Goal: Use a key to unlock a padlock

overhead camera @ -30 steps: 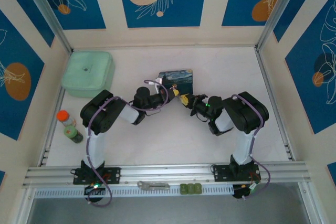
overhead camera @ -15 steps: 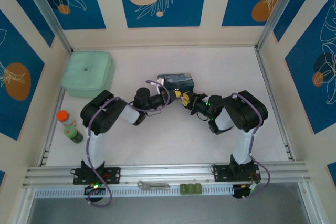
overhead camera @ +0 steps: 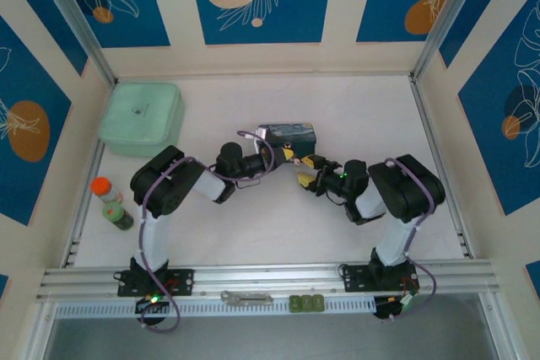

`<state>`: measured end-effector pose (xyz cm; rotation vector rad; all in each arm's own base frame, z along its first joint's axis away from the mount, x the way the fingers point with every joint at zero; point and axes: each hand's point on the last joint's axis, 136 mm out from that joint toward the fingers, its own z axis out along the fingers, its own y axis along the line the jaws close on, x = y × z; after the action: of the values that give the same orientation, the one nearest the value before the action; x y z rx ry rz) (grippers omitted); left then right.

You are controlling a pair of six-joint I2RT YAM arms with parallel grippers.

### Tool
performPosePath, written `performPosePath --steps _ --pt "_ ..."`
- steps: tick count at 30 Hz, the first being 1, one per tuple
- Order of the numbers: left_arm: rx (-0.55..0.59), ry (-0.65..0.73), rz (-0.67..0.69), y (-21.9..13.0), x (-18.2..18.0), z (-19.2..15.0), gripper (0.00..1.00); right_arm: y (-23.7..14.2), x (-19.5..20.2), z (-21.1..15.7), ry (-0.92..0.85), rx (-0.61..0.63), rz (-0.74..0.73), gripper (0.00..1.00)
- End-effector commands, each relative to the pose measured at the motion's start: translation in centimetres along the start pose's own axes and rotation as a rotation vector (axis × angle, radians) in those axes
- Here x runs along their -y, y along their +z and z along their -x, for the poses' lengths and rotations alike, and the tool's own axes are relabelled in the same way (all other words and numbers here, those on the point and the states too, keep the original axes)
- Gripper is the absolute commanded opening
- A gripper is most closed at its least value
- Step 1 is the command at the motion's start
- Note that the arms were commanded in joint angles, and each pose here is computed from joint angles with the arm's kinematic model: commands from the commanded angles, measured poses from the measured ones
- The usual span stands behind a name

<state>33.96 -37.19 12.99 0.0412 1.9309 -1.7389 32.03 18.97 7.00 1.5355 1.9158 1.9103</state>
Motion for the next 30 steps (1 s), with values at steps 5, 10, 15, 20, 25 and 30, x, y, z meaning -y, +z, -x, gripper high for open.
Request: performPosePath --steps 5,10,15,20,25,30 --pt "0.044 -0.028 0.013 -0.6 -1.5 0.1 0.00 -5.1 1.2 2.1 -0.039 0.163 -0.241 0.53" --pt "0.031 -0.053 0.114 -0.7 -3.6 -0.3 0.00 -9.1 -2.9 1.7 -0.343 0.271 -0.308 0.58" --pt "0.014 -0.066 0.239 -1.3 -5.7 -0.9 0.00 -9.7 -4.6 1.4 -0.466 0.267 -0.304 0.58" --pt "0.004 -0.075 0.319 -2.0 -7.2 -1.5 0.00 -8.8 -4.8 1.6 -0.482 0.232 -0.295 0.58" --pt "0.020 -0.089 0.318 -2.7 -7.0 -1.7 0.31 -8.0 -5.6 0.9 -0.615 0.200 -0.332 0.58" --pt "0.049 -0.115 0.322 -4.4 -6.6 -2.0 0.69 -7.6 -6.3 -0.4 -0.810 0.198 -0.417 0.58"
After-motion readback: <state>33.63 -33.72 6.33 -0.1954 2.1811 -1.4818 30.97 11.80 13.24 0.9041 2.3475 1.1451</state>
